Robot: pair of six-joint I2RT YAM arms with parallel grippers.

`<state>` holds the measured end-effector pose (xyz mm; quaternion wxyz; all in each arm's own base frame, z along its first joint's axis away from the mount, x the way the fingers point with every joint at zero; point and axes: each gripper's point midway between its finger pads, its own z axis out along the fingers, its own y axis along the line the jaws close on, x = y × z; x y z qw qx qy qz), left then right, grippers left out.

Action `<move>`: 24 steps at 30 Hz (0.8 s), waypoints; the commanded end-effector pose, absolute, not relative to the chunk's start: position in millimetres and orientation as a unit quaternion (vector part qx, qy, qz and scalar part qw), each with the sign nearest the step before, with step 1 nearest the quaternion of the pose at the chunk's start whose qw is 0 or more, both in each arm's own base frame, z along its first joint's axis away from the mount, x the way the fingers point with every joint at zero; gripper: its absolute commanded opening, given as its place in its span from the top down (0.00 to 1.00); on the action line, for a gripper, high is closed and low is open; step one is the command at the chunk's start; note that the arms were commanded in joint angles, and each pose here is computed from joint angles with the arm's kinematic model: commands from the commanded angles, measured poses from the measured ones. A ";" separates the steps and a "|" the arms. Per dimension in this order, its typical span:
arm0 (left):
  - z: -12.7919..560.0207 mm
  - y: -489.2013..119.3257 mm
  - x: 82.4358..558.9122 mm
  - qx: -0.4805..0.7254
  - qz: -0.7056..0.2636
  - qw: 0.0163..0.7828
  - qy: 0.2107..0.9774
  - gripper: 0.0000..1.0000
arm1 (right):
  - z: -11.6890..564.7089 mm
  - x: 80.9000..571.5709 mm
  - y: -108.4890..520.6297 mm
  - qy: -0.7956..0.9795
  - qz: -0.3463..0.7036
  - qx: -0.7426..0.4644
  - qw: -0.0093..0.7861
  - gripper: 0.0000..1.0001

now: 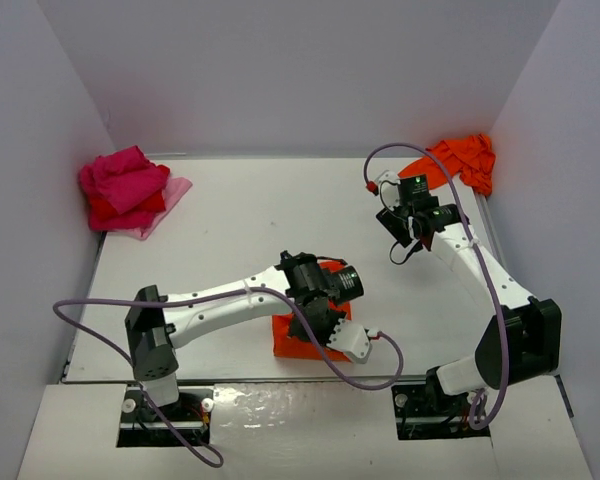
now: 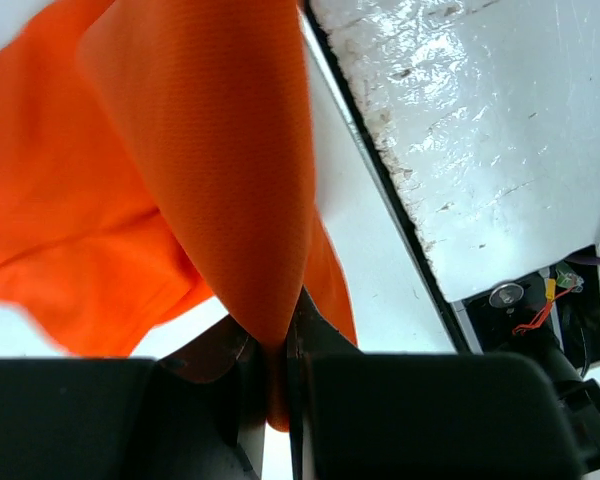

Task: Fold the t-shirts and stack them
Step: Fold the tshirt

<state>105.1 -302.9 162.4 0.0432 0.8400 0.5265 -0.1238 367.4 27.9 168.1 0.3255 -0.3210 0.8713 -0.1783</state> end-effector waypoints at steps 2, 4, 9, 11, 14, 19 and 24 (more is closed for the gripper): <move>179.0 -256.3 141.0 0.814 -0.083 0.016 0.575 1.00 | 193.1 370.4 31.7 0.862 -0.172 -0.304 0.367 0.39; 170.5 -257.5 162.9 0.805 -0.082 0.013 0.588 1.00 | 193.1 369.7 32.2 0.862 -0.171 -0.305 0.366 0.39; 147.3 -267.7 211.5 0.797 -0.083 0.009 0.598 1.00 | 190.6 368.3 31.5 0.864 -0.170 -0.306 0.363 0.39; 135.4 -277.7 235.4 0.790 -0.084 0.010 0.607 1.00 | 186.8 367.3 31.7 0.865 -0.169 -0.307 0.359 0.39; 128.9 -289.9 253.8 0.791 -0.087 0.014 0.605 1.00 | 180.1 366.2 31.5 0.868 -0.168 -0.310 0.351 0.39; 128.7 -311.5 265.6 0.796 -0.096 0.043 0.595 1.00 | 162.8 365.2 28.9 0.874 -0.167 -0.314 0.330 0.46; 119.8 -326.7 279.3 0.796 -0.089 0.074 0.594 0.97 | 121.7 372.1 37.1 0.896 -0.137 -0.321 0.276 0.45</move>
